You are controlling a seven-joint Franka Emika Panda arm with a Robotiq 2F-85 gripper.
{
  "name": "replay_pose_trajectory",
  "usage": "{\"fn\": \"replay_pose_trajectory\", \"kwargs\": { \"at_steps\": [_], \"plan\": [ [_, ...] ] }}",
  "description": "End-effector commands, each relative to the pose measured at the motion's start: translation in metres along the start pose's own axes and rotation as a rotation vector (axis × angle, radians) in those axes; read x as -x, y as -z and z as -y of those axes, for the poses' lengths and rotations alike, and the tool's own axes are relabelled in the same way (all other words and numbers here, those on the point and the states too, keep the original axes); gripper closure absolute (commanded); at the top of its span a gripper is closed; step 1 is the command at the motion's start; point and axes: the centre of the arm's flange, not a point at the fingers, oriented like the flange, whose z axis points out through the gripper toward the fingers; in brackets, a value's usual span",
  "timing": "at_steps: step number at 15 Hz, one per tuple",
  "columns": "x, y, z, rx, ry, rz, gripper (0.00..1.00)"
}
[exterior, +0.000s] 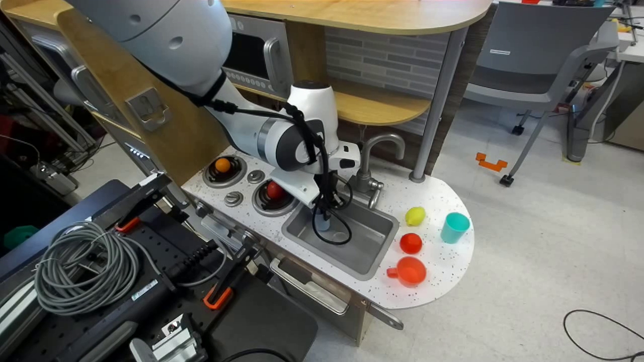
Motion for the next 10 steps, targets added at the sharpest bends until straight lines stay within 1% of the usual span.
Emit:
{"fn": "replay_pose_trajectory", "kwargs": {
  "at_steps": [1, 3, 6, 7, 8, 9, 10],
  "plan": [
    [0.001, 0.007, -0.005, -0.013, 0.004, 0.008, 0.63],
    [0.008, 0.016, -0.011, -0.025, 0.008, 0.01, 0.51],
    [0.019, 0.029, -0.026, -0.052, 0.007, 0.026, 0.27],
    [0.024, 0.035, -0.033, -0.066, 0.002, 0.033, 0.21],
    [0.031, 0.043, -0.04, -0.084, 0.0, 0.045, 0.12],
    [0.037, 0.05, -0.047, -0.098, -0.005, 0.053, 0.05],
    [0.044, 0.058, -0.054, -0.117, -0.006, 0.067, 0.01]
  ]
}}
